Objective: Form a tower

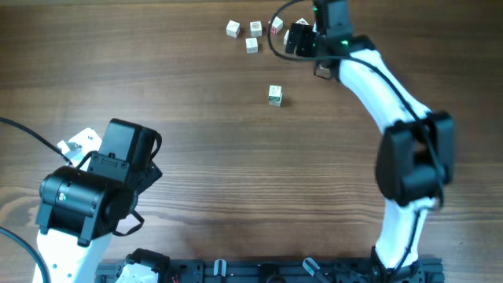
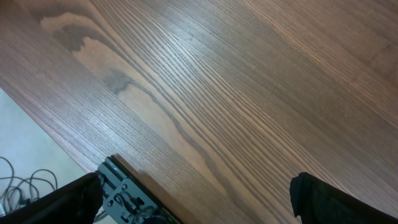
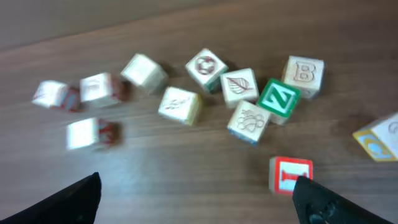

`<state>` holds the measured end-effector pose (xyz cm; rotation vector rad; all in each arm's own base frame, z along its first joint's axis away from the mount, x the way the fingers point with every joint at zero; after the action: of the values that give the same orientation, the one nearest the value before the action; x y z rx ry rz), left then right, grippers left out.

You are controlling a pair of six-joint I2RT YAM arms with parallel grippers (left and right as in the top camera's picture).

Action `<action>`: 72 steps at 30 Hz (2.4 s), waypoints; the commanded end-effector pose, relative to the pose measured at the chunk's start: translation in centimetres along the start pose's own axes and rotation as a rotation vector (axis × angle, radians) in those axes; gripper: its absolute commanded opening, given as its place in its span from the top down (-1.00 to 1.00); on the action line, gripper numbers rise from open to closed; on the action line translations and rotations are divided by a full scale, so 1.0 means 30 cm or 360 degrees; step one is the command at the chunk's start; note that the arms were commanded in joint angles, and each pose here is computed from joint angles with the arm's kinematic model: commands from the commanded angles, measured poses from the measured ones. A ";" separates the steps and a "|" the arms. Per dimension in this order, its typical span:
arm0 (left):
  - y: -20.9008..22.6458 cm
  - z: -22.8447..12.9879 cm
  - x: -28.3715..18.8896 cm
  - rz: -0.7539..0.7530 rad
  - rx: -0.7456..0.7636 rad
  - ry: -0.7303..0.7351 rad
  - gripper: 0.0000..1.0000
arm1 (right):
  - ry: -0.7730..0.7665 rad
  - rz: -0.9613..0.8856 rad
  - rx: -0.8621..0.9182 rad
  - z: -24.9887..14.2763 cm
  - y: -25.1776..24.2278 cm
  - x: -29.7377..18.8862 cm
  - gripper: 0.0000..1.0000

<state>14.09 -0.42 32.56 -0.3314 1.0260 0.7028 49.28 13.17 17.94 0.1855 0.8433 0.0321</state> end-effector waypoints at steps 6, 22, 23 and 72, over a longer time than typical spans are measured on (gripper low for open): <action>0.005 0.001 -0.001 0.0004 -0.0041 -0.0004 -1.00 | -0.0078 -0.0281 0.0242 -0.030 -0.033 0.241 -0.75; 0.005 0.001 -0.001 0.0004 -0.0041 -0.0004 -1.00 | -0.0084 -0.0354 0.0292 -0.079 -0.120 0.364 -0.10; 0.005 0.001 -0.001 0.0004 -0.0041 -0.0004 -1.00 | -0.0092 -0.0350 0.0288 -0.076 -0.119 0.364 0.03; 0.005 0.001 -0.001 0.0003 -0.0041 -0.0005 -1.00 | 0.0334 -0.0201 -0.0009 -0.321 0.269 -0.075 0.46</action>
<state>14.08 -0.42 32.56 -0.3309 1.0266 0.7031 40.86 22.58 15.86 0.1431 1.0505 -0.0302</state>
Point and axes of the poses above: each gripper's point midway between its finger pads, its own x axis out along the fingers, its own y axis along the line the jaws close on, z = x × y, the point moved 9 cm from there along -x, back along the fingers, and after that the axes turned 1 degree about -x, right-handed, at the moved point
